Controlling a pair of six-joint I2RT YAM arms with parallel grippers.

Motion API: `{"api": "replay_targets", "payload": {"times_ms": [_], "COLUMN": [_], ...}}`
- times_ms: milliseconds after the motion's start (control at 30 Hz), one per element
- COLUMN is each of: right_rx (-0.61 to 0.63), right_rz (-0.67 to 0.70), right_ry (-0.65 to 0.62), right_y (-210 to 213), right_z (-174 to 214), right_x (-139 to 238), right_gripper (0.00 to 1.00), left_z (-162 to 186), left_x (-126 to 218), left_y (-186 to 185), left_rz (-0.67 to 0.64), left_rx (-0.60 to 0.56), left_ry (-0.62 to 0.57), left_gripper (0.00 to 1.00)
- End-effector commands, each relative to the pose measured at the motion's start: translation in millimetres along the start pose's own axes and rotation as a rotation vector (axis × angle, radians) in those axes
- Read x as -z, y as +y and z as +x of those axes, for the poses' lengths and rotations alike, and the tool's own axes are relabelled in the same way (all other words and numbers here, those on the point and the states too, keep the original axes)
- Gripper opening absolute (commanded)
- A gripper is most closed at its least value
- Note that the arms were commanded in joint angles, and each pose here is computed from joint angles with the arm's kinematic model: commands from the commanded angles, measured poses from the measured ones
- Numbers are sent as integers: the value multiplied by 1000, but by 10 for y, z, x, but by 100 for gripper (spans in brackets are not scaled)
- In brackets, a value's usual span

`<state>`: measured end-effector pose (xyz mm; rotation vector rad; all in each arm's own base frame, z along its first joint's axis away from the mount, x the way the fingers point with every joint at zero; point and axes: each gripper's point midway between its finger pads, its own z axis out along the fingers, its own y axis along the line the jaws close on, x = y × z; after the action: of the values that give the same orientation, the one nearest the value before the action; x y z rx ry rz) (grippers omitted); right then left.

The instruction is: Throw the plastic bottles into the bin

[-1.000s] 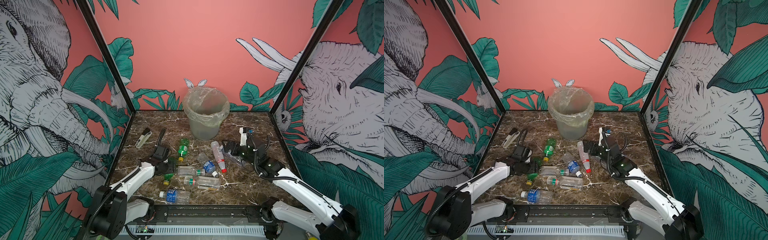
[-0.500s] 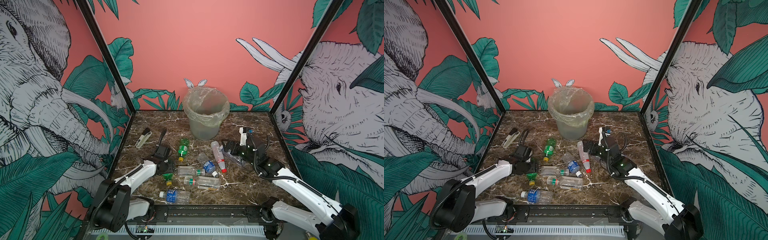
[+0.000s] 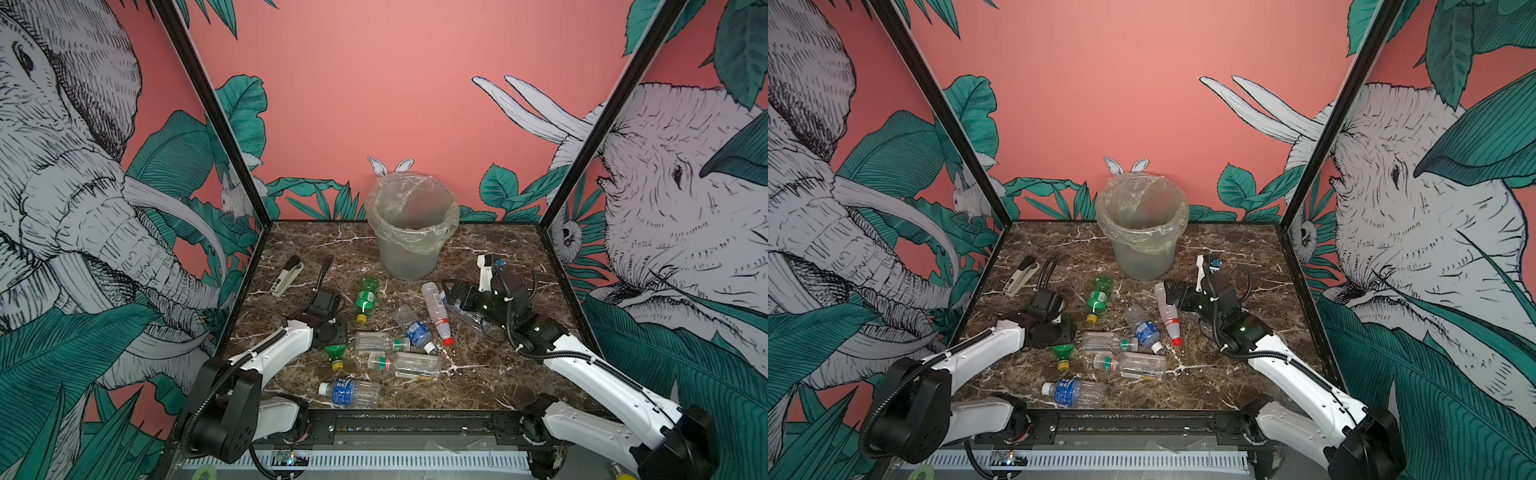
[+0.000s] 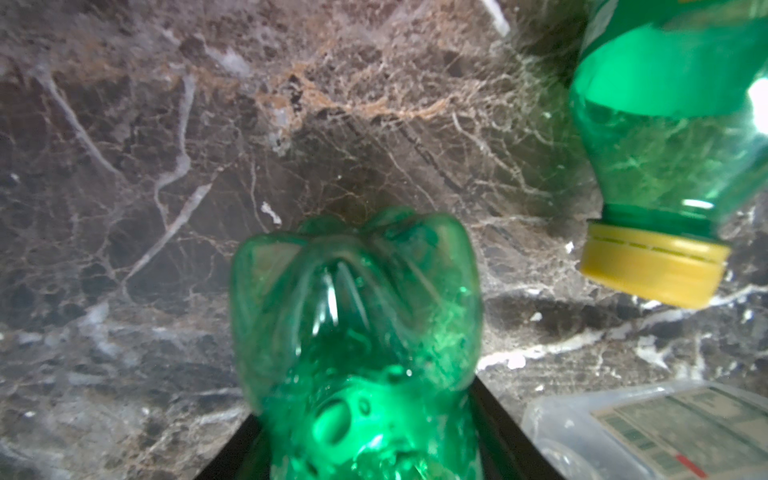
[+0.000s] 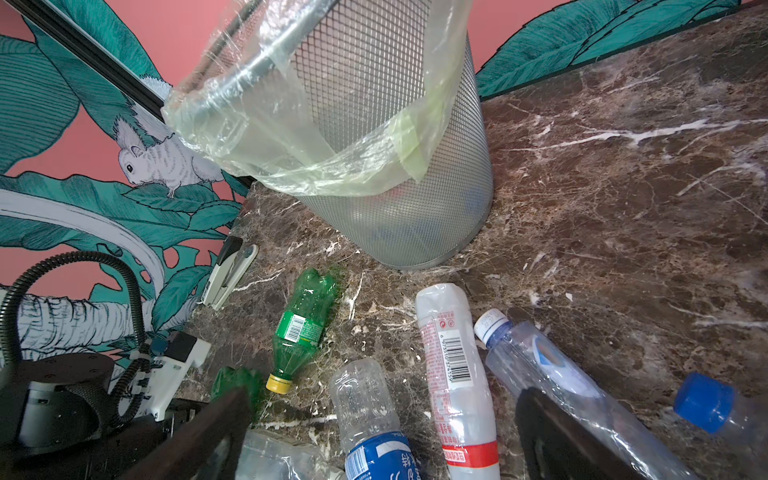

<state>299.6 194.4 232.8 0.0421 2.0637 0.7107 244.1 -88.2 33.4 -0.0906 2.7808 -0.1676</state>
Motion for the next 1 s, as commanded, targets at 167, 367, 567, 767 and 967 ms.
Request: {"api": "replay_targets", "payload": {"times_ms": [167, 367, 567, 767, 967], "right_rx": [-17, -27, -42, -70, -68], "right_rz": [-26, 23, 51, 65, 82], "right_ry": [-26, 4, 50, 66, 95], "right_y": [82, -20, -105, -152, -196], "right_z": [-90, -5, 136, 210, 287], "right_x": [-1, -20, -66, -137, -184], "right_gripper": [99, 99, 99, 99, 99], "left_z": [-144, -207, -289, -414, -525], "left_x": [181, 276, 415, 616, 787], "left_y": [-24, -122, -137, -214, -287], "left_rz": [-4, 49, 52, 106, 141], "left_rx": [-16, -25, -30, -24, -23], "left_ry": [-50, -74, -103, -166, -199], "left_gripper": [55, 52, 51, 51, 51]}}
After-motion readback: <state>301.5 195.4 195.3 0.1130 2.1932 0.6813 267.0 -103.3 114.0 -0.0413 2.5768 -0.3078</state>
